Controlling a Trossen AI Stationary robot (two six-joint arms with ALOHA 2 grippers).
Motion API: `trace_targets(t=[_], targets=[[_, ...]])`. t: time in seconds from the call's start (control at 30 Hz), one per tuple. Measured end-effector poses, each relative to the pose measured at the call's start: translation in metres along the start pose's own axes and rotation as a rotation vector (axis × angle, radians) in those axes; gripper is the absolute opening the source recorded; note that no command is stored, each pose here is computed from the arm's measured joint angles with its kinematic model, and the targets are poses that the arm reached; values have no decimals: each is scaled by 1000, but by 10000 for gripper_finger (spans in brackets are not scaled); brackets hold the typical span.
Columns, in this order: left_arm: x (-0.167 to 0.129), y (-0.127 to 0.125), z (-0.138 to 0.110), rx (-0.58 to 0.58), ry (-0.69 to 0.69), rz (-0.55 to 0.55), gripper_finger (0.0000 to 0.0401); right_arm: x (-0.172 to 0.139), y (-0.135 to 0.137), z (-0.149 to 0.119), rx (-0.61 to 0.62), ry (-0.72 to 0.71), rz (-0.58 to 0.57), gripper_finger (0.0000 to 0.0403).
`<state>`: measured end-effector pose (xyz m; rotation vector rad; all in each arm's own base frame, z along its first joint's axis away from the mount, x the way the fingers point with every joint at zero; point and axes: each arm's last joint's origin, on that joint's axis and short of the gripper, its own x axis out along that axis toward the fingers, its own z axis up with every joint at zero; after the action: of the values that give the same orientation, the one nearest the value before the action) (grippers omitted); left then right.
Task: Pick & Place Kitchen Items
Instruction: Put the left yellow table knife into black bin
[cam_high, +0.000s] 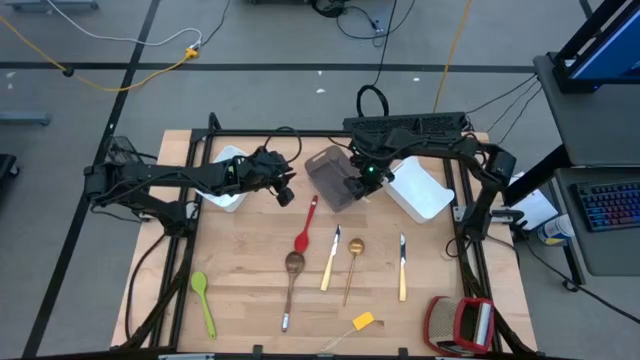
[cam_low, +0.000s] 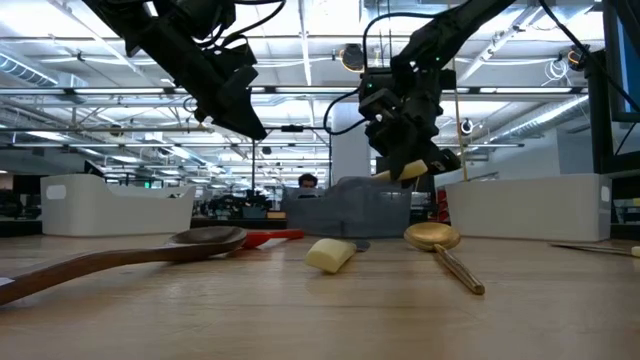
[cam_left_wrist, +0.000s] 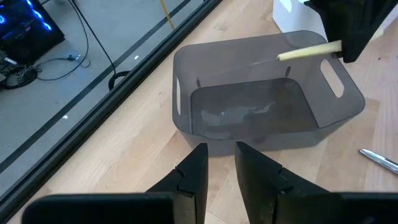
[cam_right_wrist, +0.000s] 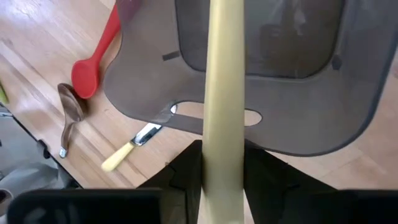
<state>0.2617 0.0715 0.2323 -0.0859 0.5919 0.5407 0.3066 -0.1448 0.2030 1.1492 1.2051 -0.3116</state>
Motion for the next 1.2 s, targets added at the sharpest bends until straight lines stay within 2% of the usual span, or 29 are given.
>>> trace_targets(t=[0.17,0.33,0.67,0.83,1.2], targets=[[0,0,0,0,0,0,85,-2,-3,3,8,-10,3,98],[0,0,-1,2,9,1,85,-2,-2,4,-65,-24,10,99],[0,1,-5,9,51,6,85,-3,2,10,-97,-82,44,100],[0,1,-5,9,50,5,85,-3,4,14,-200,-124,62,100],[0,0,-5,9,50,5,85,-4,8,18,-284,-166,75,98]])
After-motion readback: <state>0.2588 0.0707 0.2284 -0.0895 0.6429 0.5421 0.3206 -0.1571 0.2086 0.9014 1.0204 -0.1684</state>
